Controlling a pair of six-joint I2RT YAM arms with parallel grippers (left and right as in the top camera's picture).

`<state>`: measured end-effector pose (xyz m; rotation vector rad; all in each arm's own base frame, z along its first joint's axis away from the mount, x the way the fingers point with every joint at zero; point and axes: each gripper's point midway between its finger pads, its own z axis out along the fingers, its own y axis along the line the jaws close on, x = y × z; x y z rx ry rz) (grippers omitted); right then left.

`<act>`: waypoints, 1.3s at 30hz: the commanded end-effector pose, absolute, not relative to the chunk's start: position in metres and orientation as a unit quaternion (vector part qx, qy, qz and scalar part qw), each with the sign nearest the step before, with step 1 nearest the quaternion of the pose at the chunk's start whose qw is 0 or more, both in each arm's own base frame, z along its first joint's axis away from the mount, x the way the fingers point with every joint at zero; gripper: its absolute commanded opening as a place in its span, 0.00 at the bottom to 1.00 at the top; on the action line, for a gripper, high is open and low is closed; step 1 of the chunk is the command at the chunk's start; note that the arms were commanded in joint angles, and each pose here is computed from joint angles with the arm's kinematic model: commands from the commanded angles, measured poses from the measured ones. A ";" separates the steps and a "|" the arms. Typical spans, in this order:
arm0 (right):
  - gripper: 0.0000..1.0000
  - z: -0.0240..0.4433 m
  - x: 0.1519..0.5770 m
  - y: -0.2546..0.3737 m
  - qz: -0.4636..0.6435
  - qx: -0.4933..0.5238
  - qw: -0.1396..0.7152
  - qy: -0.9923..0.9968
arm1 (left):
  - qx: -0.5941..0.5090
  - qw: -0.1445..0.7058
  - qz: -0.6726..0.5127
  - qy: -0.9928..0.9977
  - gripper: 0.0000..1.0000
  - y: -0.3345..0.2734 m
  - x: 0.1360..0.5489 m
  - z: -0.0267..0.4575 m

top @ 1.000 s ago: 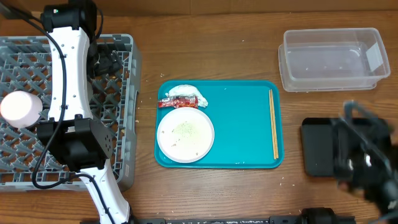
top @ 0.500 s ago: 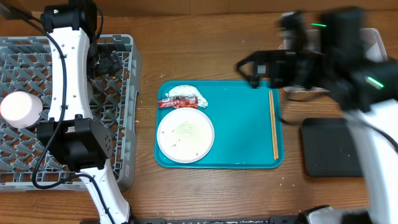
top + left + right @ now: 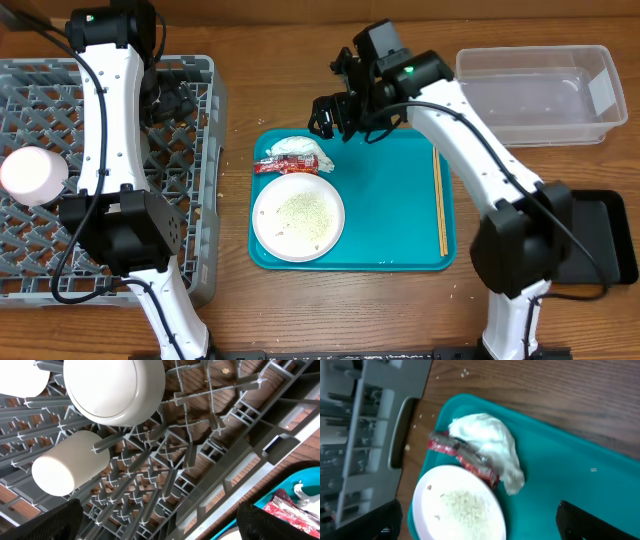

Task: Sort waste into correct bins and load items into the dishwasher
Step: 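Move the right gripper left over the tray to the red wrapper, then grasp the red wrapper with the right gripper and lift it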

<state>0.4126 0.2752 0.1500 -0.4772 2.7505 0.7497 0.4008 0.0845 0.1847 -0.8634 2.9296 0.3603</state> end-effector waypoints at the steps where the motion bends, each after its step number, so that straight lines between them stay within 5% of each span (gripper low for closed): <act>1: 0.91 0.139 0.423 0.288 0.261 -0.198 0.138 0.935 | -0.274 0.031 0.117 0.954 1.00 0.084 0.402 0.183; 3: 0.79 0.131 0.426 0.295 0.263 -0.215 0.144 0.929 | -0.274 0.031 0.117 0.954 1.00 0.084 0.402 0.183; 22: 0.79 0.054 0.415 0.327 0.240 -0.247 0.096 0.934 | -0.274 0.031 0.117 0.954 1.00 0.084 0.402 0.183; 36: 0.05 0.052 0.399 0.316 0.229 -0.232 0.056 0.944 | -0.274 0.031 0.117 0.954 1.00 0.084 0.402 0.183; 39: 0.04 0.062 0.402 0.312 0.230 -0.220 0.060 0.946 | -0.274 0.031 0.117 0.954 1.00 0.084 0.402 0.183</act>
